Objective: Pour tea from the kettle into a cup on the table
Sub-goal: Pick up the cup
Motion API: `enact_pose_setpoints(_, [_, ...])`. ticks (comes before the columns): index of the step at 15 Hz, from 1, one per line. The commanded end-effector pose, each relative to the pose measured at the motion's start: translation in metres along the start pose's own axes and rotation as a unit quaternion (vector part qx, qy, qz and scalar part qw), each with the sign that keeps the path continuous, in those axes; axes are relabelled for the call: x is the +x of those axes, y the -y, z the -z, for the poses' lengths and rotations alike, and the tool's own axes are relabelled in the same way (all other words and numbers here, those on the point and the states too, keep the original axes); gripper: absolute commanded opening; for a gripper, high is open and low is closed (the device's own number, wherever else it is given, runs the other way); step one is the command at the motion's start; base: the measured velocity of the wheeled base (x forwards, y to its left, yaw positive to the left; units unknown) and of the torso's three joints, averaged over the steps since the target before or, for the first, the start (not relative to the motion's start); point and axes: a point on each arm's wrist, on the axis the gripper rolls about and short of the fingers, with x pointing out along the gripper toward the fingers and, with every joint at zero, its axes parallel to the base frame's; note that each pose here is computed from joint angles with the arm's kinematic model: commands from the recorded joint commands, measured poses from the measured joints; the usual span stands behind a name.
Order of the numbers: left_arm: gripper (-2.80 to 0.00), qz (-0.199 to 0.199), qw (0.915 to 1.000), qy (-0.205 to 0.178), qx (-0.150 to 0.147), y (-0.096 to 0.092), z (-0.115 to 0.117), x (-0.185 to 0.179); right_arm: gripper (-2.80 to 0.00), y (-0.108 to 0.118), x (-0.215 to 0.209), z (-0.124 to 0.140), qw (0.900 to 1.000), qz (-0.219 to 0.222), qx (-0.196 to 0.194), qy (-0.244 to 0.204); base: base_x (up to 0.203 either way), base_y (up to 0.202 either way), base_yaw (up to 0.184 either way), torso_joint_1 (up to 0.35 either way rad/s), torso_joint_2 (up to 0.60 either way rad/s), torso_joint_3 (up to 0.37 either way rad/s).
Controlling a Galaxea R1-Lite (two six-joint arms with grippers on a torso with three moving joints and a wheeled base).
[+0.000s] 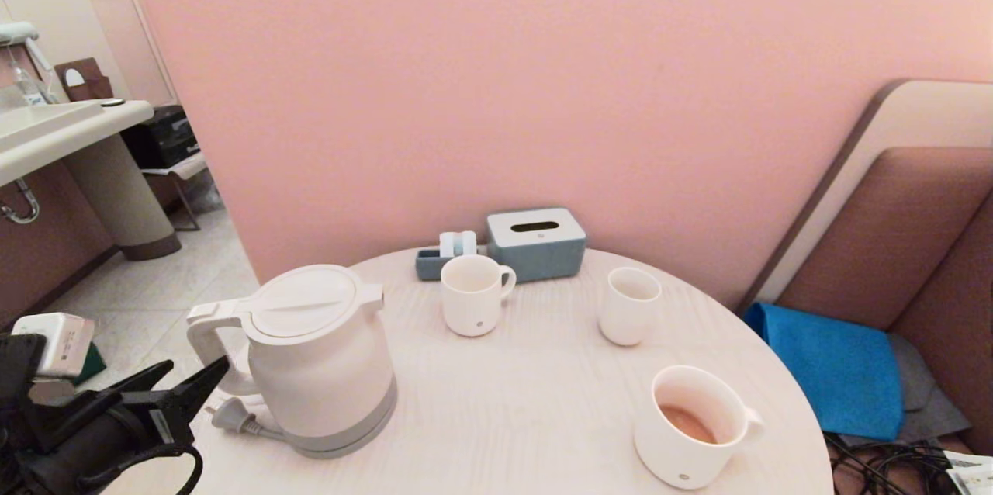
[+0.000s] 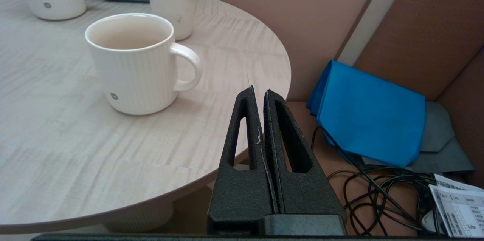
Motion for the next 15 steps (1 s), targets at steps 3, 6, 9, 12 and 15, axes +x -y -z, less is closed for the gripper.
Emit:
enact_pose_setpoints(3, [-2.80, 0.003, 0.9991, 0.038, 0.021, 0.001, -0.007, -0.023, -2.80, 0.000, 0.000, 0.000, 1.000, 0.000, 0.000, -0.001, 0.000, 0.000, 0.000, 0.000, 0.00, 0.000])
enact_pose_setpoints(6, [-2.80, 0.002, 0.9966, 0.057, 0.059, 0.003, -0.013, -0.053, -2.80, 0.000, 0.000, 0.000, 1.000, 0.000, 0.000, 0.000, 0.000, 0.000, 0.000, 0.000, 0.00, 0.000])
enact_pose_setpoints(9, [-2.80, -0.014, 0.9964, -0.045, 0.070, 0.004, -0.016, -0.082, -2.80, 0.000, 0.000, 0.000, 1.000, -0.001, 0.000, 0.000, 0.000, 0.000, 0.000, 0.000, 0.00, 0.000])
enact_pose_setpoints(12, [-2.80, -0.035, 0.9959, -0.007, 0.082, 0.007, -0.036, -0.123, -2.80, 0.000, 0.000, 0.000, 1.000, 0.000, 0.000, 0.000, 0.000, 0.000, 0.000, 0.000, 0.00, 0.000])
enact_pose_setpoints(15, [-2.80, -0.156, 0.9772, -0.013, 0.143, 0.000, -0.020, -0.151, -2.80, 0.000, 0.000, 0.000, 1.000, 0.000, 0.000, 0.000, 0.000, 0.000, 0.000, 0.000, 0.00, 0.000])
